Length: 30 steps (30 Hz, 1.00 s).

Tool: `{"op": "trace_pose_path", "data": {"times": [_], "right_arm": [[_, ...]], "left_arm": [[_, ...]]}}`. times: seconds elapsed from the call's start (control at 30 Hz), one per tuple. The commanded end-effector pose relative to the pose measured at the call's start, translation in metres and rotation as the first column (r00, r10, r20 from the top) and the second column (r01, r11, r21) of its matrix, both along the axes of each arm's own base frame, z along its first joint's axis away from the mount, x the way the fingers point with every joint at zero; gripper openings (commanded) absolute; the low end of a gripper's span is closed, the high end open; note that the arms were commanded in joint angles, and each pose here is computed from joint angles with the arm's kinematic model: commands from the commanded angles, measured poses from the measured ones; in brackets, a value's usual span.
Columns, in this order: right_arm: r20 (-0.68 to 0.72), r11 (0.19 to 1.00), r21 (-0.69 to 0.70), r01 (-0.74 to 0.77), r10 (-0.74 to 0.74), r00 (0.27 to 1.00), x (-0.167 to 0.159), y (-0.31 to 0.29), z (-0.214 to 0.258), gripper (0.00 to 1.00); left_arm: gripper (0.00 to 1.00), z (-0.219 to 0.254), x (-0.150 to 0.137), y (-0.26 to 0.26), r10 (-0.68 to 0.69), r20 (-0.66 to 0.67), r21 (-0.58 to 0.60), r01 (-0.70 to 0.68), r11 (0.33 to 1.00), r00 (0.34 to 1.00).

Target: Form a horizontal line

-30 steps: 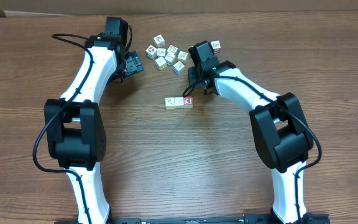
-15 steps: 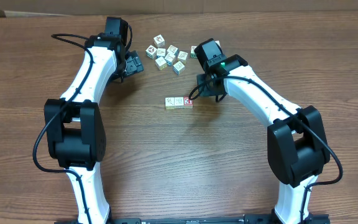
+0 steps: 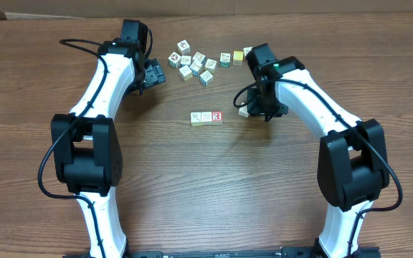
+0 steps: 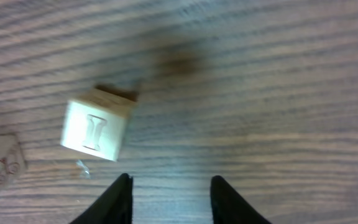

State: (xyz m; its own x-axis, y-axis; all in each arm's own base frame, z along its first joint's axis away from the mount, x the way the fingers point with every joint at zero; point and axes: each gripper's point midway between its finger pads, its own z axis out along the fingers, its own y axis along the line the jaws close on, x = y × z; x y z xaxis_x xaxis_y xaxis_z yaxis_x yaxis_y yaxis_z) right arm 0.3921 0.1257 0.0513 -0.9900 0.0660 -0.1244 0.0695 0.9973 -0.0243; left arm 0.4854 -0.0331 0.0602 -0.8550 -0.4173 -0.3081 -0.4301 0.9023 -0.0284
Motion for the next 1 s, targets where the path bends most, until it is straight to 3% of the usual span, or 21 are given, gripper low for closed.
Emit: {"op": "trace_pose_path", "data": {"times": [0.0, 0.23, 0.47, 0.73, 0.97], "right_arm": [[0.018, 0.998, 0.064, 0.024, -0.026, 1.0, 0.005, 0.004, 0.013, 0.43], [0.053, 0.995, 0.083, 0.062, -0.067, 0.996, 0.015, 0.005, 0.015, 0.45], [0.087, 0.961, 0.146, 0.237, -0.251, 0.964, 0.027, 0.012, 0.017, 0.45], [0.137, 0.964, 0.174, 0.201, -0.226, 0.965, 0.033, 0.029, 0.008, 0.46], [0.157, 0.963, 0.187, 0.196, -0.226, 0.961, 0.035, 0.031, -0.002, 0.59]], "left_arm": [[1.0, 0.005, 0.004, -0.007, -0.021, 0.014, -0.004, 0.021, 1.0, 1.0], [1.0, 0.005, 0.004, -0.007, -0.021, 0.014, -0.003, 0.021, 1.0, 1.0], [1.0, 0.005, 0.004, -0.007, -0.021, 0.014, -0.004, 0.021, 1.0, 1.0], [1.0, 0.005, 0.004, -0.007, -0.021, 0.014, -0.003, 0.021, 1.0, 1.0], [1.0, 0.005, 0.004, -0.007, -0.021, 0.014, -0.003, 0.021, 1.0, 1.0]]}}
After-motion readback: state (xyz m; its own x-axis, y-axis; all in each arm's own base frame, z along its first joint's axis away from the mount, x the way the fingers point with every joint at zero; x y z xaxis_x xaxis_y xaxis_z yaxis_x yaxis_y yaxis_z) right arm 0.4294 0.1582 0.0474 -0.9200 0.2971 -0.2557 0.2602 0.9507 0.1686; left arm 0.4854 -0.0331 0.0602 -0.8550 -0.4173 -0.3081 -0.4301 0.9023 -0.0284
